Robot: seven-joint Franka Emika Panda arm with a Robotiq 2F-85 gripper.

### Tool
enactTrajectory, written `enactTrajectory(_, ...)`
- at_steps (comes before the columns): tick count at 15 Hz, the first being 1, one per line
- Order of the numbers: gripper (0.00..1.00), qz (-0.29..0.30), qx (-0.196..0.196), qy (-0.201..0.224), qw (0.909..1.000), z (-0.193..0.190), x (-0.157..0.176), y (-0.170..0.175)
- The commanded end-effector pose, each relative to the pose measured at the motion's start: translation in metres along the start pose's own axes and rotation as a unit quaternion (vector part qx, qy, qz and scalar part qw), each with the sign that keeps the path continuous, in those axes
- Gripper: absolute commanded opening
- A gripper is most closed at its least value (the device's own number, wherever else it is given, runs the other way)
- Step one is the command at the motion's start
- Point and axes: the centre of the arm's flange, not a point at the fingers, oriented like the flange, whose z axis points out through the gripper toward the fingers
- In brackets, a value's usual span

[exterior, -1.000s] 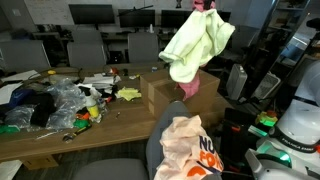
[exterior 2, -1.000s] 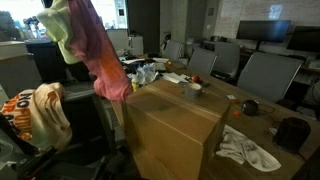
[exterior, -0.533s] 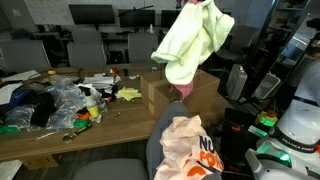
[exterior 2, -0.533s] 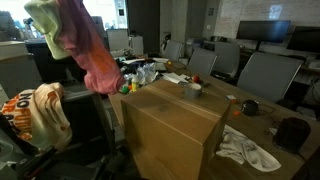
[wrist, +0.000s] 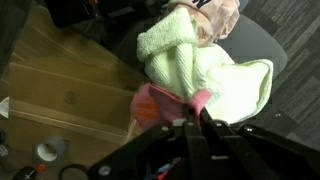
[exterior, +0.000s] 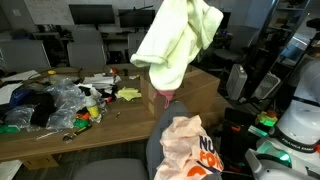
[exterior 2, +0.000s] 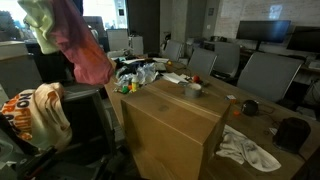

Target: Pick up the shirts on the box and put them on the chair.

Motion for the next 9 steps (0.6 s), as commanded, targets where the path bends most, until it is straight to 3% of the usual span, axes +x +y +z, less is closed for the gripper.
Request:
enactTrajectory(1, 0.02, -0.046, -0.011, -0.007, 0.9988, -0.025, 0.015, -0.037)
enactTrajectory(9, 0.02, -0.111, -0.035, -0.034, 0.9926, 0.005, 0.02, -0.091)
